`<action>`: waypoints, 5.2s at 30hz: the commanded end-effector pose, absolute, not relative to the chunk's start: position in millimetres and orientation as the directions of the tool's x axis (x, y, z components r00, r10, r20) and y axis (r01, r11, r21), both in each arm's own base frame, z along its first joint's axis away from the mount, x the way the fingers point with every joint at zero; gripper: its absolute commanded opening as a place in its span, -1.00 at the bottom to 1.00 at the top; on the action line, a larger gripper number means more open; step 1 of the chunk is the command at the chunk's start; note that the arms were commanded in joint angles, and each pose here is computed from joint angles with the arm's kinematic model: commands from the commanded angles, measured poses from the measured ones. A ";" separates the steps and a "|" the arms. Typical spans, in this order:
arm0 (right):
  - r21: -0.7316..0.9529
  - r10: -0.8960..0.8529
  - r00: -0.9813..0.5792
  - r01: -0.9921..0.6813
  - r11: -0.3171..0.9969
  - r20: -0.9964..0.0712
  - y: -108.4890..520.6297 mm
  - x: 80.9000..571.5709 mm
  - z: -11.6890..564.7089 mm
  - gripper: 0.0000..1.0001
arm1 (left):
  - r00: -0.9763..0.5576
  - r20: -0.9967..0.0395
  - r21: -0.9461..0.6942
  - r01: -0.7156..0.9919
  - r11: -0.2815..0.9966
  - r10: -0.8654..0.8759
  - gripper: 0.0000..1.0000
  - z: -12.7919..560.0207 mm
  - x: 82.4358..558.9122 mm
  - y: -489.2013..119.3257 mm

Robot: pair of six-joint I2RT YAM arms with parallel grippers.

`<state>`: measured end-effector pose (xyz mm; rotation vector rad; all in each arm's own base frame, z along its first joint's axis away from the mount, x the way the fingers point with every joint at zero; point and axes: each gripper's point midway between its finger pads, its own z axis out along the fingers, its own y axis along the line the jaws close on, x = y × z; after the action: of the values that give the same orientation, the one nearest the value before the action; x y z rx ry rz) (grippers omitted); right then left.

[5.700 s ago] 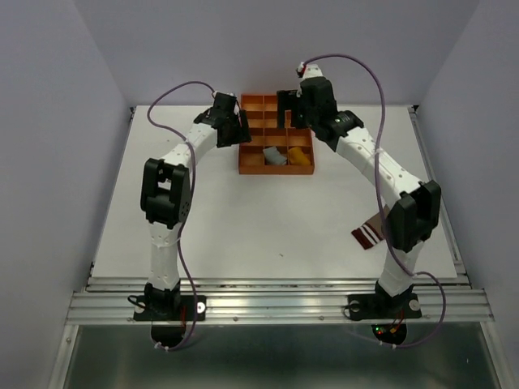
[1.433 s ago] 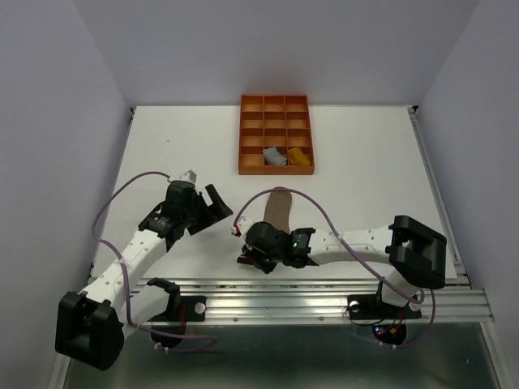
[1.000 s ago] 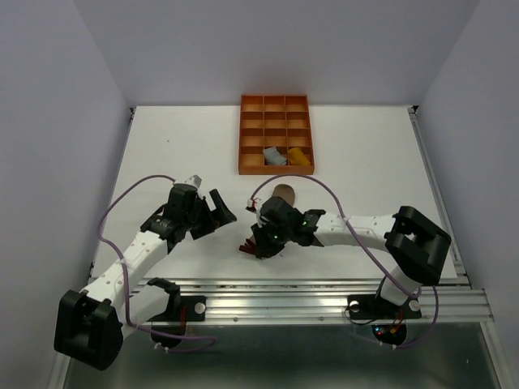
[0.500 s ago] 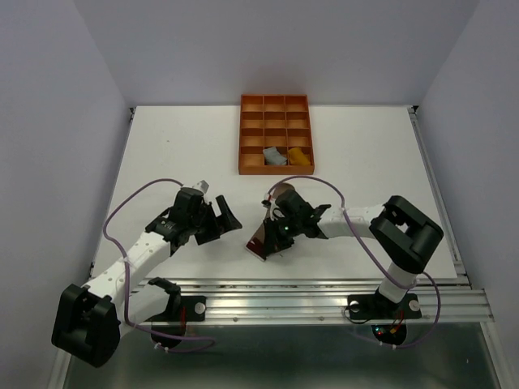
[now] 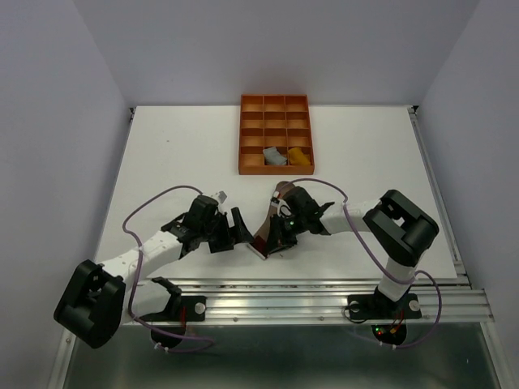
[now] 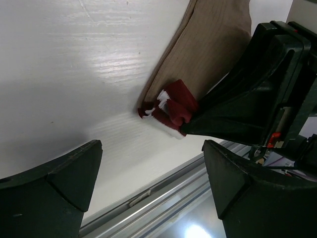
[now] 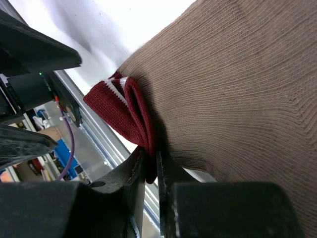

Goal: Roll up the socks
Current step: Roll the sock at the center of the board.

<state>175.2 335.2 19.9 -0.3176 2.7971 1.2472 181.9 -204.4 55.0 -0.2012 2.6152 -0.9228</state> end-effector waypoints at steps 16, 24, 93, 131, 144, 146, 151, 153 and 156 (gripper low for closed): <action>0.673 -0.164 -0.979 -0.202 0.711 -0.120 323.7 181.5 -8.0 -0.82 | -0.949 -0.240 -0.647 0.000 0.763 -0.203 0.50 23.3 180.9 -232.6; 0.674 -0.170 -0.977 -0.214 0.707 -0.131 324.5 182.7 -6.4 -0.82 | -0.957 -0.216 -0.603 -0.027 0.797 -0.195 -0.08 6.1 179.2 -229.9; -0.344 -0.722 -0.009 -0.875 0.341 -0.692 389.0 131.2 33.4 -0.19 | -0.936 0.164 -0.209 -0.342 0.916 -0.312 -1.00 25.0 126.7 -207.7; 0.612 -0.277 -0.776 -0.621 0.490 -0.566 355.2 153.2 33.2 -0.99 | -0.854 -0.229 -0.539 -0.289 0.791 -0.468 0.52 78.6 207.5 -176.5; 0.742 -0.083 -0.949 -0.290 0.604 -0.304 320.4 181.4 -0.5 -0.99 | -0.934 -0.185 -0.640 -0.123 0.758 -0.307 0.62 58.8 184.8 -207.6; 0.752 -0.053 -0.969 -0.221 0.621 -0.241 311.7 183.5 -11.3 -0.99 | -0.938 -0.186 -0.638 -0.110 0.762 -0.291 0.62 54.4 183.8 -209.7; 0.746 -0.045 -0.980 -0.176 0.643 -0.192 307.5 181.7 -22.0 -0.99 | -0.948 -0.202 -0.650 -0.058 0.758 -0.247 0.62 52.2 179.6 -221.9; 0.743 -0.025 -0.984 -0.149 0.652 -0.175 304.3 183.9 -23.4 -0.99 | -0.946 -0.221 -0.651 -0.039 0.758 -0.239 0.62 50.9 179.9 -225.1; 0.737 -0.026 -0.984 -0.150 0.659 -0.177 302.7 183.5 -25.2 -0.99 | -0.947 -0.220 -0.645 -0.038 0.763 -0.233 0.63 43.8 179.5 -227.3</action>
<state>186.1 333.0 20.7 -0.2766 2.5573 1.4558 176.6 -221.0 47.3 -0.2655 2.7031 -0.9476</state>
